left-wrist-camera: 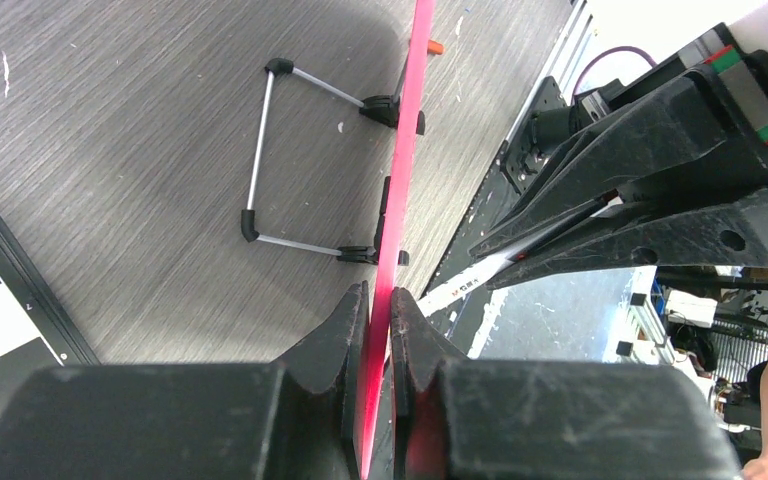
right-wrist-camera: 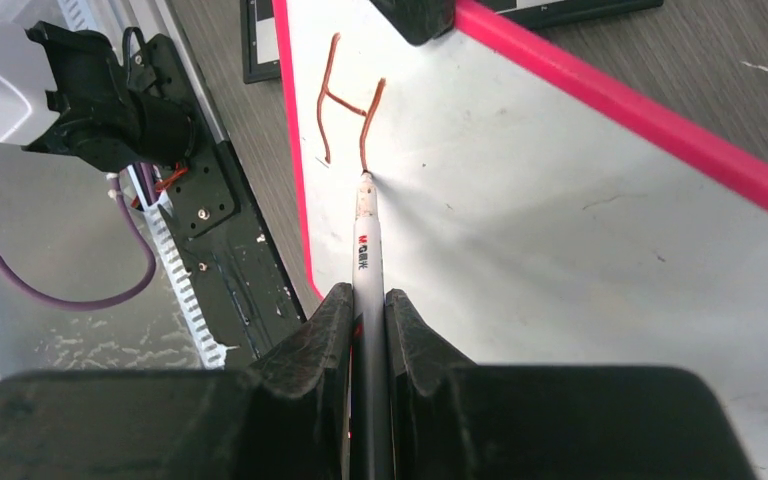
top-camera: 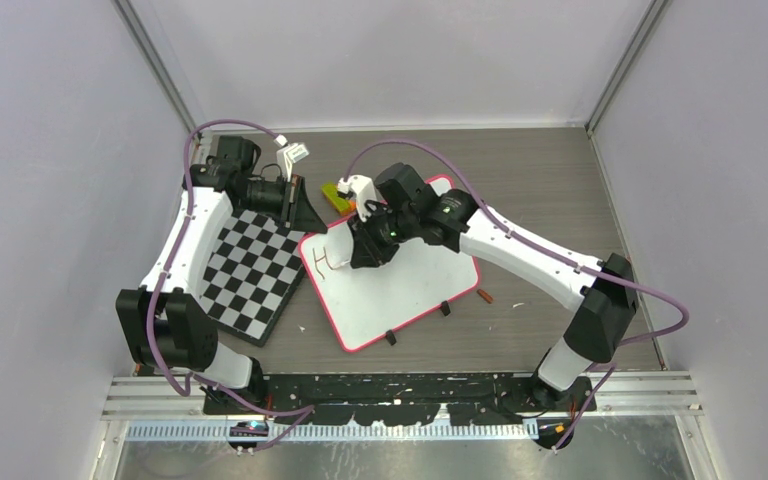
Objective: Write a sentence on the whiteboard
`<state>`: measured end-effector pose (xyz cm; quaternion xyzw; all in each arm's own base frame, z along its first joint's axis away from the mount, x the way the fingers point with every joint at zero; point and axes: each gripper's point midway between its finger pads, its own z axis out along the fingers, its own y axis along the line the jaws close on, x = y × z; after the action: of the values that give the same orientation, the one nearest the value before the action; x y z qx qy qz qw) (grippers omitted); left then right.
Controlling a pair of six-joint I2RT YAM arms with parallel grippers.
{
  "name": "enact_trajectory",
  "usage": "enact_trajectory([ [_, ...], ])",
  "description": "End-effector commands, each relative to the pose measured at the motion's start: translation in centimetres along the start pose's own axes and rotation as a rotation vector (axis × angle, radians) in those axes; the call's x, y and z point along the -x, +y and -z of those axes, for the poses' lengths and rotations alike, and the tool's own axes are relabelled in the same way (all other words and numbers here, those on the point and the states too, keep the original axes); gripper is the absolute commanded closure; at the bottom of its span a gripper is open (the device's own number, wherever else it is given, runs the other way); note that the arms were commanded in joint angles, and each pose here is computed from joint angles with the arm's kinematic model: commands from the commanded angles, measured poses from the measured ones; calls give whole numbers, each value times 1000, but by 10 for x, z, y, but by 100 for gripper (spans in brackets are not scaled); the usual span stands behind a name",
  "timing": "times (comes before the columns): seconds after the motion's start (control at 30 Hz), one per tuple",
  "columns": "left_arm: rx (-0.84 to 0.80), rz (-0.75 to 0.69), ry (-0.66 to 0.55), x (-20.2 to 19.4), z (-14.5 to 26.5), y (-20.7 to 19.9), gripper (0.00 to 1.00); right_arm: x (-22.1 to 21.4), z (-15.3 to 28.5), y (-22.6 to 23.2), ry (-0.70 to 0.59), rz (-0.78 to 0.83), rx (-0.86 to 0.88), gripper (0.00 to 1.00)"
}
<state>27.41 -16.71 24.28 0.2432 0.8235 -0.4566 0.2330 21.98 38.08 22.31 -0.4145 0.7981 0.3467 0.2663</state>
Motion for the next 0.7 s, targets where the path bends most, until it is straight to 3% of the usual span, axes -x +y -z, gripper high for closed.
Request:
enact_trajectory([
  [0.0,-18,-3,-11,0,3,-9,100,14,12,1,-72,28,-17,100],
  [0.33,-18,-3,-11,0,3,-10,100,39,36,18,-122,66,30,100],
  [0.67,-19,-5,-14,1,4,-11,100,45,31,1,-136,49,-35,100],
])
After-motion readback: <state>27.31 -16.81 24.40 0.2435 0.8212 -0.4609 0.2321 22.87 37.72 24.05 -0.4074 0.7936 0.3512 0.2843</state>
